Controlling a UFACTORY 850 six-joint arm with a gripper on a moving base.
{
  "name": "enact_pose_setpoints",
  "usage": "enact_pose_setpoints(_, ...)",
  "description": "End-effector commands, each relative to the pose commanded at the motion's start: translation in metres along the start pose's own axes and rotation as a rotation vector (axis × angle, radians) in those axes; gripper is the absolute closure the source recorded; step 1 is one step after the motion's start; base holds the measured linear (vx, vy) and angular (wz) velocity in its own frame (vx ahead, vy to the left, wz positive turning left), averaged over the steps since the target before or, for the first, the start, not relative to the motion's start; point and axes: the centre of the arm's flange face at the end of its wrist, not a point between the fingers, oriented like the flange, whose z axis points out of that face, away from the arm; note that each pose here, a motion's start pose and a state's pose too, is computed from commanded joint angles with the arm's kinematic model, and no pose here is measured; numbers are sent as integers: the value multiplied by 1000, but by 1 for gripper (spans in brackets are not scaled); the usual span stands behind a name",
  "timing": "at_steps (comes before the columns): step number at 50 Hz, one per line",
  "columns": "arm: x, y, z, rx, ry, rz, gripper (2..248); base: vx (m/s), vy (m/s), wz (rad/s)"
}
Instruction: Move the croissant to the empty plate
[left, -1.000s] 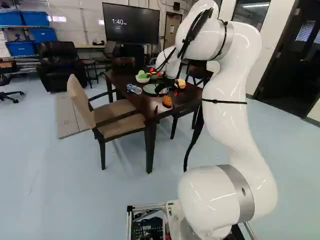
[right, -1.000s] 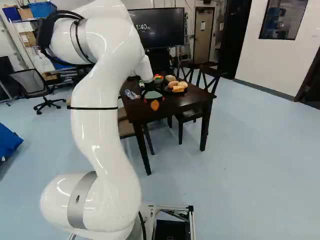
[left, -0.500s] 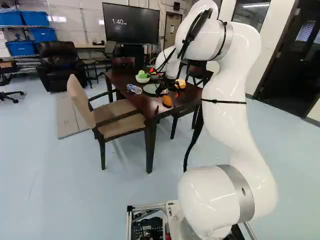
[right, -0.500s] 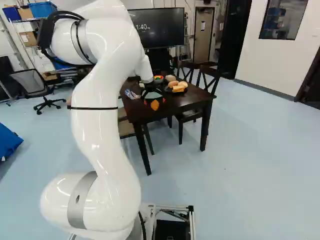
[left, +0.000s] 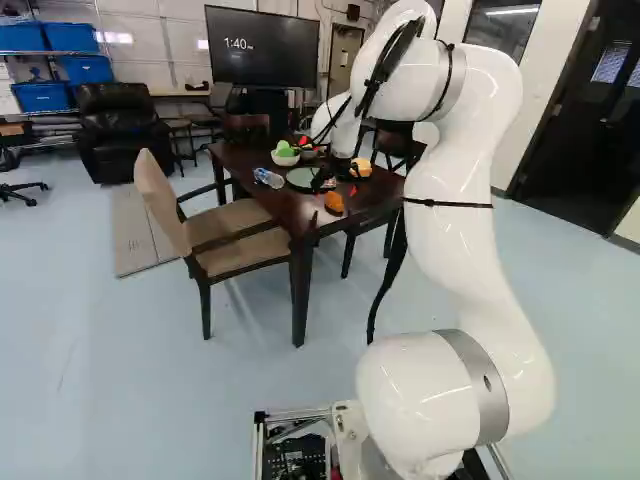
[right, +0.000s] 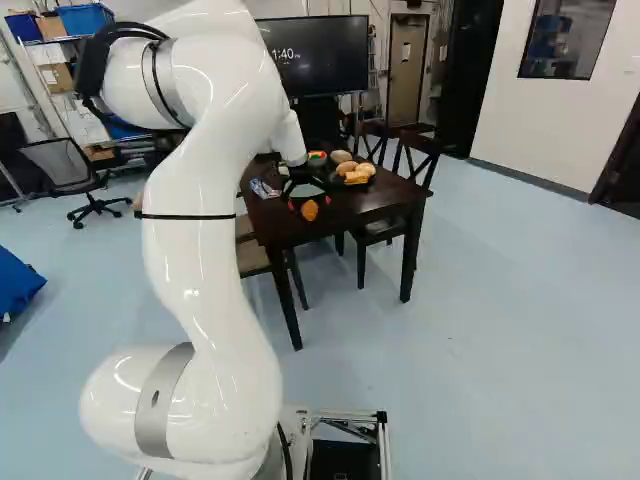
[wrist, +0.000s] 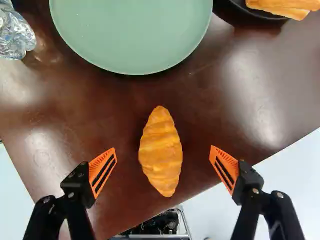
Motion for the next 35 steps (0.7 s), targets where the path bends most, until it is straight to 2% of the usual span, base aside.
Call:
enact_pose_setpoints(12, 0, 0, 0, 0, 0, 0, 6, 0, 0, 0)
enact_pose_setpoints(13, 0, 0, 0, 0, 0, 0, 20, 0, 0, 0)
enact_pose_setpoints(18, 0, 0, 0, 0, 0, 0, 20, 0, 0, 0)
enact_pose_setpoints(19, 0, 0, 0, 0, 0, 0, 32, 0, 0, 0)
enact_pose_setpoints(23, 0, 0, 0, 0, 0, 0, 32, 0, 0, 0)
enact_pose_setpoints(24, 0, 0, 0, 0, 0, 0, 44, 0, 0, 0)
enact_pose_setpoints(28, 0, 0, 0, 0, 0, 0, 44, 0, 0, 0)
enact_pose_setpoints(29, 0, 0, 0, 0, 0, 0, 56, 0, 0, 0)
enact_pose_setpoints(34, 0, 0, 0, 0, 0, 0, 56, 0, 0, 0)
enact_pose_setpoints(35, 0, 0, 0, 0, 0, 0, 68, 0, 0, 0)
